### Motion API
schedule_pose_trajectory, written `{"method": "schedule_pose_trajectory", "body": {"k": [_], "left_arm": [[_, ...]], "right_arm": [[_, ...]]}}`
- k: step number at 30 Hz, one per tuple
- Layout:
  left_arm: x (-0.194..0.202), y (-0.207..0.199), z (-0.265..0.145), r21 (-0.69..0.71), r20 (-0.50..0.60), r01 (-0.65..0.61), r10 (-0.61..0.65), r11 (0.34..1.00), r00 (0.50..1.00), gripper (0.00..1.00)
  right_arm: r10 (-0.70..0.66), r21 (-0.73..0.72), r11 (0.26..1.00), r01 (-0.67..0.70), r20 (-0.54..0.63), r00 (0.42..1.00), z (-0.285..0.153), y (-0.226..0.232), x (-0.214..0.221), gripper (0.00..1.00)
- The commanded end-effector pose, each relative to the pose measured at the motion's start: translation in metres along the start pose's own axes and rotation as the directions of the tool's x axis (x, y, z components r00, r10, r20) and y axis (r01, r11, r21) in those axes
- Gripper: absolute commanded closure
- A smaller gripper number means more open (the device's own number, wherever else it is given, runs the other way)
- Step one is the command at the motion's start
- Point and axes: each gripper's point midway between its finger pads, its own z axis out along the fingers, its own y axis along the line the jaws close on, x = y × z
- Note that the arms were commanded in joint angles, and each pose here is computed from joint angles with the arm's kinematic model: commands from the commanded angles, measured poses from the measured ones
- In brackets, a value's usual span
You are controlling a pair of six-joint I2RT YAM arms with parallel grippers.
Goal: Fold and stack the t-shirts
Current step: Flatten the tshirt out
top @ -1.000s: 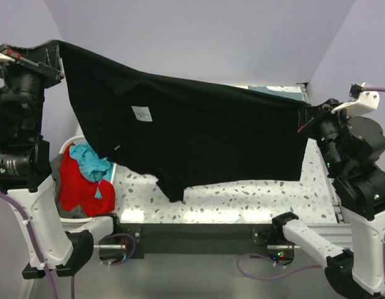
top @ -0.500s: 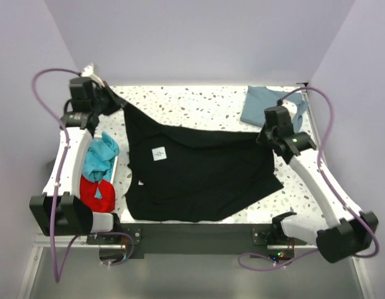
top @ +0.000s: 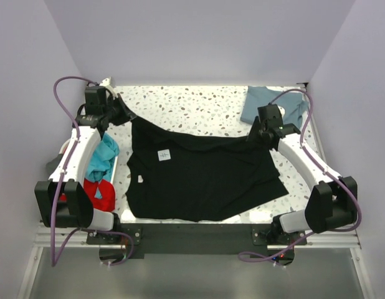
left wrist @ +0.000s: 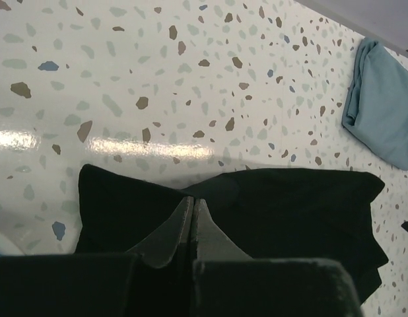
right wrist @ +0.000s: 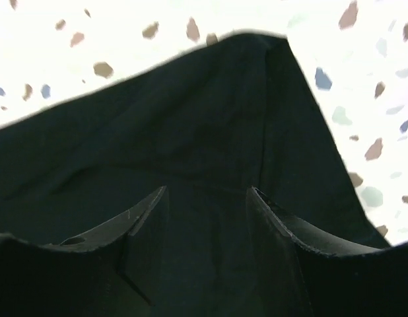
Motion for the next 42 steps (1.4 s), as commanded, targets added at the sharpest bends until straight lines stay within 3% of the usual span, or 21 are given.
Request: {"method": "schedule_pose_trajectory", "body": {"k": [1,5,15,27,42], "left_arm": [[-0.021,-0.017,-0.007,0.063,0.073,-0.049,0.045,0.997,0.996,1.00],[-0.015,-0.014,-0.003,0.065,0.046,-0.047,0.045,0.997,0.998,1.00],[-0.007,-0.009,-0.001,0.055,0.021,-0.038,0.036,0.998,0.999,1.00],[-0.006,-0.010,0.001,0.060,0.006,-0.035,0.035,0.998,0.999,1.00],[-0.014,-0.014,-0.001,0.061,0.017,-0.045,0.044,0.997,0.999,1.00]], "right_arm": [[0.001,-0.021,1.000,-0.003,-0.085,0.996,0.009,-0.005,0.037,0.48],[0.003,0.009,1.000,-0.002,-0.154,0.988,0.031,-0.008,0.056,0.56],[-0.005,0.097,0.995,0.028,-0.234,0.972,0.072,-0.013,0.067,0.65],[0.008,0.149,0.989,0.022,-0.201,0.979,0.052,-0.031,0.061,0.63],[0.010,0.178,0.983,0.039,-0.265,0.964,0.070,-0.039,0.085,0.62]]}}
